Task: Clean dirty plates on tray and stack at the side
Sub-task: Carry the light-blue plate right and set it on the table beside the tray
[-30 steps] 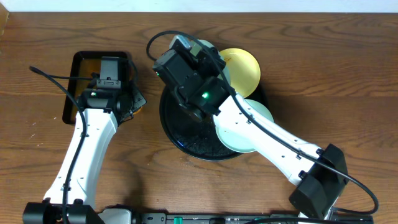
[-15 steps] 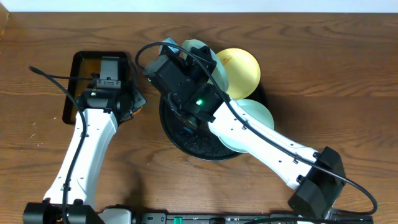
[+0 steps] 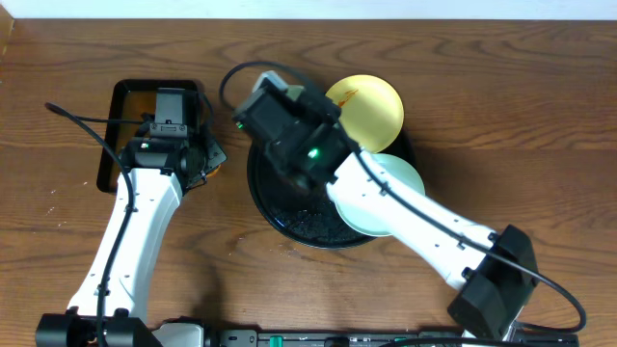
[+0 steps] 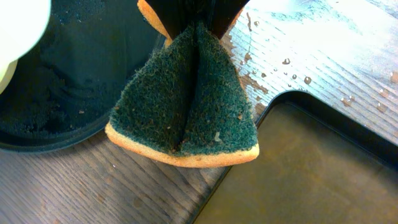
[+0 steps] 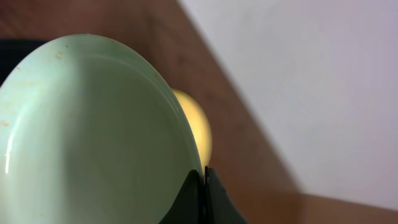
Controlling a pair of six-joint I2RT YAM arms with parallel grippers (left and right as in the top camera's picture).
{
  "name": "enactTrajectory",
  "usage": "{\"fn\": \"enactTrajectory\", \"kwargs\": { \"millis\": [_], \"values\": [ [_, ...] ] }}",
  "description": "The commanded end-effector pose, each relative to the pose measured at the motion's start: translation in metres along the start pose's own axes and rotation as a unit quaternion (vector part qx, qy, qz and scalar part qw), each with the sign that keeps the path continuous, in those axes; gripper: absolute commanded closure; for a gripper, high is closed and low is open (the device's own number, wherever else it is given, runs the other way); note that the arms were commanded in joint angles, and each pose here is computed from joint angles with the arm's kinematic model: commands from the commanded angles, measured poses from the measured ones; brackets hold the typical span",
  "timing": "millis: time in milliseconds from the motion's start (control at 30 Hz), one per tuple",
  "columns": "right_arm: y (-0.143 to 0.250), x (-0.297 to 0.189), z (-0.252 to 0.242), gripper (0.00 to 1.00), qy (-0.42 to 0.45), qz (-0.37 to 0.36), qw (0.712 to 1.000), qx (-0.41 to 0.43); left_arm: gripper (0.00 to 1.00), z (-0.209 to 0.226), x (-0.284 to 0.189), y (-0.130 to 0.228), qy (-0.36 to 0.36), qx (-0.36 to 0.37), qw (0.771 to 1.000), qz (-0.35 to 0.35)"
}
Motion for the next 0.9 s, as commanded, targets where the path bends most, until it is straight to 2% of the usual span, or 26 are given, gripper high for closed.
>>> {"fn": "enactTrajectory", "kwargs": {
  "millis": [0, 100, 267, 367, 600, 633, 700, 867],
  "values": [
    [0.007, 0.014, 0.000, 0.99, -0.120, 0.024, 0.982, 0.147, 0.92, 0.003, 0.002, 0.003, -0.001, -0.004, 1.000, 0.003],
    [0.021, 0.030, -0.002, 0.99, -0.211, 0.060, 0.952, 0.213, 0.92, 0.003, 0.002, 0.003, -0.001, -0.004, 1.000, 0.003],
    [0.050, 0.053, -0.034, 0.99, -0.345, 0.112, 0.868, 0.340, 0.92, 0.003, 0.002, 0.003, -0.001, -0.004, 1.000, 0.003],
    [0.074, 0.067, -0.067, 0.98, -0.381, 0.128, 0.825, 0.397, 0.92, 0.003, 0.002, 0.003, -0.001, -0.004, 1.000, 0.003],
    [0.172, 0.113, -0.144, 0.98, -0.279, 0.198, 0.793, 0.504, 0.92, 0.003, 0.002, 0.003, -0.001, -0.004, 1.000, 0.003],
    [0.207, 0.125, -0.162, 0.99, -0.227, 0.224, 0.779, 0.539, 0.92, 0.003, 0.002, 0.003, -0.001, -0.004, 1.000, 0.003],
    [0.249, 0.139, -0.179, 0.98, -0.164, 0.247, 0.764, 0.573, 0.92, 0.003, 0.002, 0.003, -0.001, -0.004, 1.000, 0.003],
    [0.287, 0.148, -0.188, 0.99, -0.140, 0.259, 0.733, 0.614, 0.92, 0.003, 0.002, 0.003, -0.001, -0.004, 1.000, 0.003]
  ]
}}
Point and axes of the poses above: each gripper's point midway between its finger pads, its own x axis out along the fingers, its own z axis along the line the jaws close on, y = z × x, the point moved 1 cm from there along -x, back along the fingers, and after that the axes turned 8 degrees about x, right-handed, at the moved point
